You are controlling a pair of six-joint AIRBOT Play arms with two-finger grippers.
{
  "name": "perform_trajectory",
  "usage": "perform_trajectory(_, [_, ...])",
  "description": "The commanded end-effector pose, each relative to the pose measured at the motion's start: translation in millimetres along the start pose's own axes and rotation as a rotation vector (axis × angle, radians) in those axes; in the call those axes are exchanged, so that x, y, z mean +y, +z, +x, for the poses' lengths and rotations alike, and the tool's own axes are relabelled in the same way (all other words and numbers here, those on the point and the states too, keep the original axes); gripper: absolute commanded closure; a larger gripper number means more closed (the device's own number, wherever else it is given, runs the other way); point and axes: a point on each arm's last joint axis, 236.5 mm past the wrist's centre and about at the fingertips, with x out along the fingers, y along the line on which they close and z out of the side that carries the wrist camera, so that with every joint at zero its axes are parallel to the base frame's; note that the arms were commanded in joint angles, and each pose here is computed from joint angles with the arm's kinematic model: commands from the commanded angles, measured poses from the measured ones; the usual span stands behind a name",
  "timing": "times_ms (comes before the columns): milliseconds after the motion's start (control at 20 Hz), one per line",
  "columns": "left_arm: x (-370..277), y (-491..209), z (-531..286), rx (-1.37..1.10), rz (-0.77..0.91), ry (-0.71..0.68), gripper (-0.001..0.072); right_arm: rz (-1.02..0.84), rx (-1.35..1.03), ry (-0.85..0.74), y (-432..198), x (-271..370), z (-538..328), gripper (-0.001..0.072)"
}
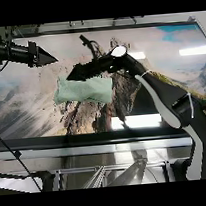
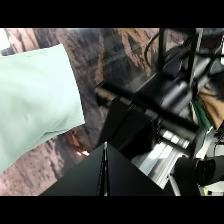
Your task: Fold the shirts.
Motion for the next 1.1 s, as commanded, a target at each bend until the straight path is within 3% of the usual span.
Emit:
perform_trajectory(0, [-5, -6, 0, 0.024, 0.007, -0.02, 0.0706, 0.128, 0.114, -0.02, -27, -7, -67, 0.0699])
perform_trajectory(250, [-9, -17, -1, 0.071, 0.006, -0.037, 0.0706, 0.298, 0.09, -0.466, -68, -85, -142, 0.0692])
perform_trajectory(300, [-9, -18, 0, 0.072, 0.001, -0.041, 0.0706, 0.358, 0.06, -0.553, -75, -107, -154, 0.0512])
perform_trajectory(350, [-7, -19, 1, 0.074, -0.007, -0.042, 0.0706, 0.409, 0.044, -0.605, -81, -124, -160, 0.0127])
perform_trajectory(400, [-4, -20, 3, 0.071, -0.017, -0.041, 0.0706, 0.448, 0.032, -0.649, -86, -141, -164, 0.0005])
perform_trajectory(700, [5, -29, 11, 0.09, -0.054, -0.05, 0.0706, 0.576, -0.021, -0.588, -93, -189, -116, 0.0005])
perform_trajectory(900, [6, -30, 12, 0.092, -0.04, -0.05, 0.0706, 0.558, -0.071, -0.527, -88, -203, -67, 0.0005])
perform_trajectory(1050, [6, -30, 12, 0.093, -0.032, -0.051, 0.0706, 0.532, -0.141, -0.427, -69, -193, -44, 0.0051])
